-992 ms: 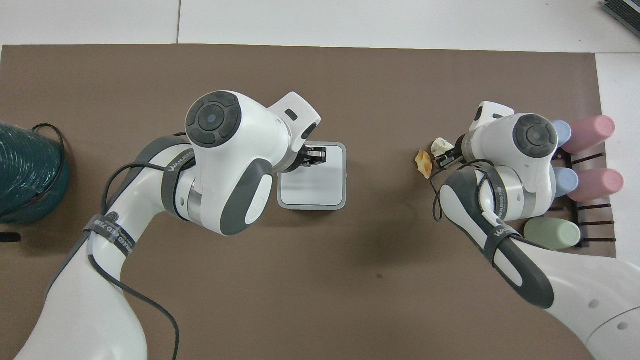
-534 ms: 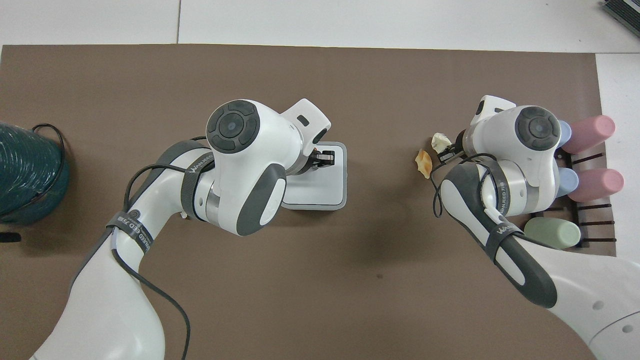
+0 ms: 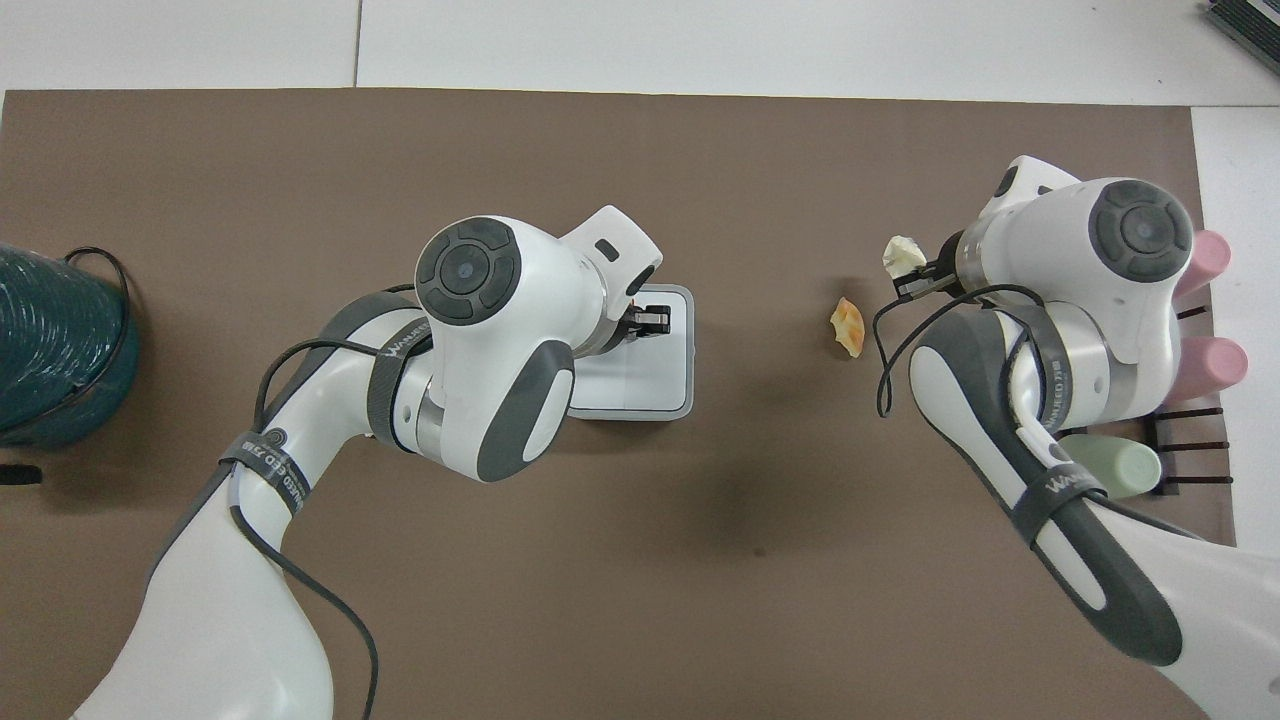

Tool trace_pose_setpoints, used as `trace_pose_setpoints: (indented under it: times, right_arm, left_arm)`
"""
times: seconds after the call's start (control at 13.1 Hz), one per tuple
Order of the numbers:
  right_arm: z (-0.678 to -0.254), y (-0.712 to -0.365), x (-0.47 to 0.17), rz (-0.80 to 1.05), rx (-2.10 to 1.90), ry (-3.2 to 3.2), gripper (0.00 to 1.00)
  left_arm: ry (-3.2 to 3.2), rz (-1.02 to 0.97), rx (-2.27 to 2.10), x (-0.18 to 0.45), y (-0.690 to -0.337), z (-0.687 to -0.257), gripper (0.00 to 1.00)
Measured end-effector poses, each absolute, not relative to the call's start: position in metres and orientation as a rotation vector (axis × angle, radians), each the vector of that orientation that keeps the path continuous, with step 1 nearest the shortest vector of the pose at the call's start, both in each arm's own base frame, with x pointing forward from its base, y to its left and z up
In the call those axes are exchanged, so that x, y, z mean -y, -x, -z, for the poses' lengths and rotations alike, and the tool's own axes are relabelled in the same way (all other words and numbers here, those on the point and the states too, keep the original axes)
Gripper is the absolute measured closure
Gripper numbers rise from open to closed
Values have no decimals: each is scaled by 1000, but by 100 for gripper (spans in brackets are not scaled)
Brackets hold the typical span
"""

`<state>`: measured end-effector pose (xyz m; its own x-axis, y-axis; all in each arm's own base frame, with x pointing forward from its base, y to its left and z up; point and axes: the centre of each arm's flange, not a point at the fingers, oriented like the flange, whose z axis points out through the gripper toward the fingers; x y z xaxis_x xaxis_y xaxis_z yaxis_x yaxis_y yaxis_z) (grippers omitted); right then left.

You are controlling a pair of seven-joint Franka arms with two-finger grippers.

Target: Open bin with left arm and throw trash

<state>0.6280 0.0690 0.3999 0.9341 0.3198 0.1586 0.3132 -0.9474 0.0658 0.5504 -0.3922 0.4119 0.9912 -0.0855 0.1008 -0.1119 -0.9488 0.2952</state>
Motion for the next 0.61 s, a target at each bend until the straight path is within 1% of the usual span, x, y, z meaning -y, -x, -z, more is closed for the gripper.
trace_pose_setpoints:
  times: [0.15,0.31,0.46,0.61]
  right_arm:
    - [-442,-623,-68,-236,-474,-3060,97]
    - [-477,-615,-70,-236,-451,-3084,97]
    - [-500,-605,-77,-230,-364,-3156,97]
    - [-516,-597,-98,-223,-235,-3244,97]
  left_arm:
    - [-2851,-57,149,388,-555,-422,99]
    - [-2877,30,132,371,-567,-440,99]
    - [-2906,107,105,343,-580,-465,99]
    - [-2951,186,93,317,-588,-487,99]
